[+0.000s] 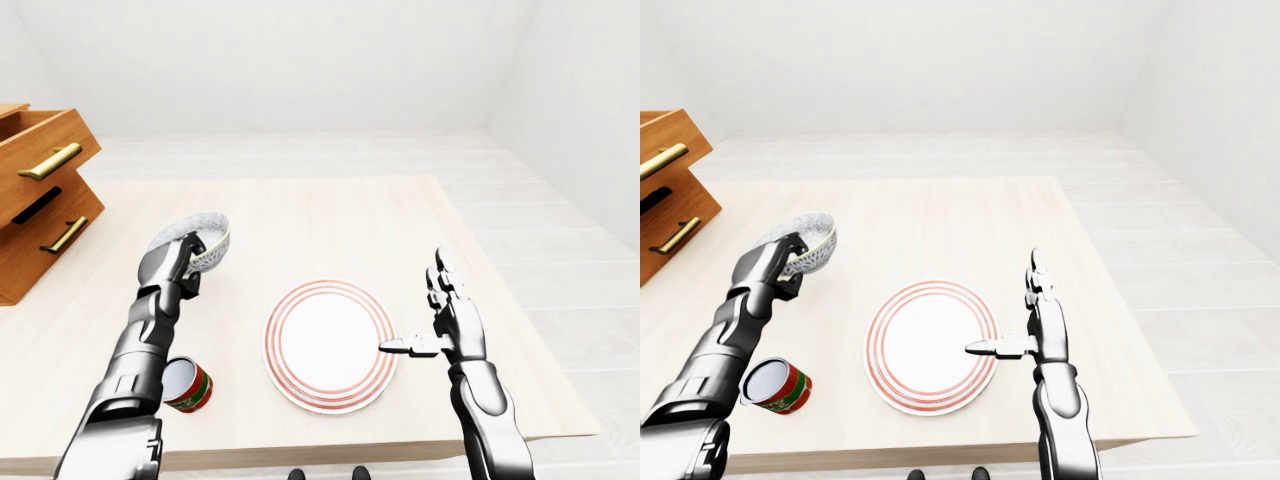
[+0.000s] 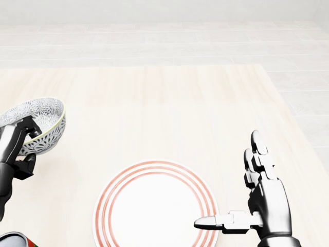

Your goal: Put the bowl on the plate.

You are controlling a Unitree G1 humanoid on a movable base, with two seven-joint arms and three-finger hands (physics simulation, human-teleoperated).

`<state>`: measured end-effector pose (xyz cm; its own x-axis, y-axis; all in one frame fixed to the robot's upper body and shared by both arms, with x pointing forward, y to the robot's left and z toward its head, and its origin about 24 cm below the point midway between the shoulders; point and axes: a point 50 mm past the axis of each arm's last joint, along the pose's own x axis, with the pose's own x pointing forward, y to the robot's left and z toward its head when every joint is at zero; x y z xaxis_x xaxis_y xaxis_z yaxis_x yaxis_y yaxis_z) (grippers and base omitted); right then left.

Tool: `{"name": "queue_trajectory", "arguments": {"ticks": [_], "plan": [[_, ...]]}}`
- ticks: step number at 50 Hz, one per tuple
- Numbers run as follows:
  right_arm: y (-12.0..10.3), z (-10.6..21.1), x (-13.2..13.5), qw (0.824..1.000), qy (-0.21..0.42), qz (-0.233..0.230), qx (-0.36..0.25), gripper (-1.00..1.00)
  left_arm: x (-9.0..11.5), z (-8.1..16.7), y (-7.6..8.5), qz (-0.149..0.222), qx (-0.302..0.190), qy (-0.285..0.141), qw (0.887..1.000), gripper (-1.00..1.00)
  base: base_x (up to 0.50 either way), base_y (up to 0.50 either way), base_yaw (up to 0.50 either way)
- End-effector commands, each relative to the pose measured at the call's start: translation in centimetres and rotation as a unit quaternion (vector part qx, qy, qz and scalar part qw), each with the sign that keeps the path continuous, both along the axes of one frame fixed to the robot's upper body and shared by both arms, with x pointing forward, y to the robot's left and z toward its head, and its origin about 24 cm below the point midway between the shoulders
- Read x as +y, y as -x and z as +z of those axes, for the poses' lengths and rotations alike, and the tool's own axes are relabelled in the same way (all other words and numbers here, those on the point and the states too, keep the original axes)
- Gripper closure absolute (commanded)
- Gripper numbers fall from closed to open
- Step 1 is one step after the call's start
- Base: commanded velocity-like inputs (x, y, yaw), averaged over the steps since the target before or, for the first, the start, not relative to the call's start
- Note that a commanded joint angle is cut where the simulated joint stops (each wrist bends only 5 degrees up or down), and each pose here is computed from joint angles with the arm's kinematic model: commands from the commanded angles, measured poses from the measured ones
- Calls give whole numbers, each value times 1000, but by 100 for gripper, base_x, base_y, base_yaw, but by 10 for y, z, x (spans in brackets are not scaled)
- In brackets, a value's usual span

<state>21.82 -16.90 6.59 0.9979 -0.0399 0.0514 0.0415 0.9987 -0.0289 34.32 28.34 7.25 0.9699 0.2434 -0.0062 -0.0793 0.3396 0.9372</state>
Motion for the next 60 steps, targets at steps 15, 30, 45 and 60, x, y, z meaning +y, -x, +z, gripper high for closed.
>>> {"name": "queue_trajectory", "arguments": {"ticks": [15,30,45,60], "plan": [[4,-2,-3,1000,-1,-8,6,-100,-60,53,23,-131,-88,-15,987,100,0,0,0],[4,-5,-4,1000,0,-10,11,-100,-86,58,46,-170,-96,-31,980,100,0,0,0],[7,-2,-6,1000,2,-13,5,-100,-98,57,72,-182,-102,-26,978,100,0,0,0],[0,3,-7,1000,6,-11,-6,-100,-114,67,92,-201,-109,-49,972,100,0,0,0]]}}
